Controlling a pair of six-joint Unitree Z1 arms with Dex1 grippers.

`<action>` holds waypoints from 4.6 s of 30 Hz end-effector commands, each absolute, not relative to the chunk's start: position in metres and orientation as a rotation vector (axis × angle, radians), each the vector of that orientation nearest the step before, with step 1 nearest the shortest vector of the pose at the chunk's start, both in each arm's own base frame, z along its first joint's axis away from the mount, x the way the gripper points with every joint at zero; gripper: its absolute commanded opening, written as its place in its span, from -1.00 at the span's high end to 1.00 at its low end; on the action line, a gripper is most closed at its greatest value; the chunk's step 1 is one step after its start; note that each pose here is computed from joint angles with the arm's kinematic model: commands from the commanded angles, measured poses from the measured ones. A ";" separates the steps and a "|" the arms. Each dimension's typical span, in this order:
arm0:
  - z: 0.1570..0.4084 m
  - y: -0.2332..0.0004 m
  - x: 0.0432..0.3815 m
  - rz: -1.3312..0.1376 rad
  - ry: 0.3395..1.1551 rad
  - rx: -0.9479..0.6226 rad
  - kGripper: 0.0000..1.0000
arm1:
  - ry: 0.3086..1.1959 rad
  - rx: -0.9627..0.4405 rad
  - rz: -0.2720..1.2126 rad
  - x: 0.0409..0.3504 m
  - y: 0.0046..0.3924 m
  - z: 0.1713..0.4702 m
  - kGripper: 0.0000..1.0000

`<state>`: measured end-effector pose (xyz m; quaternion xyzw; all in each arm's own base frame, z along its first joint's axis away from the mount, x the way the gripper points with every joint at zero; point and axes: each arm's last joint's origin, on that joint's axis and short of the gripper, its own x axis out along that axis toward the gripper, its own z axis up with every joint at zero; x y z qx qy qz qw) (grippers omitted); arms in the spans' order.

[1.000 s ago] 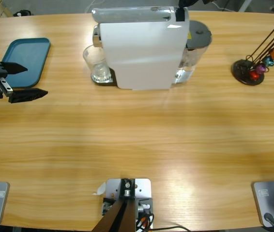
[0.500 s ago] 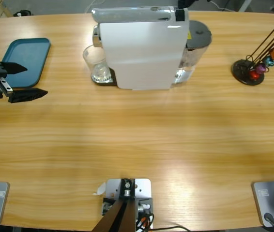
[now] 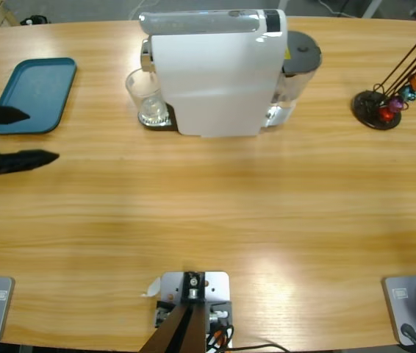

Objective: Pour coffee

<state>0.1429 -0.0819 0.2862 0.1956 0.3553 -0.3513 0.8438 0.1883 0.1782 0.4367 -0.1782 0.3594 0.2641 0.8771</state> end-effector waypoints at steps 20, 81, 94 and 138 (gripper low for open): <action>0.307 -0.078 0.098 -0.836 0.814 0.300 -0.97 | 0.692 -0.333 0.587 0.081 0.072 0.321 -1.00; 0.306 -0.038 0.051 -0.656 0.578 0.158 -1.00 | 0.671 -0.337 0.570 0.081 0.070 0.319 -1.00; 0.309 -0.033 0.041 -0.678 0.579 0.143 -1.00 | 0.667 -0.335 0.569 0.080 0.070 0.319 -1.00; 0.308 -0.042 0.058 -0.634 0.638 0.124 -1.00 | 0.692 -0.350 0.561 0.085 0.074 0.318 -1.00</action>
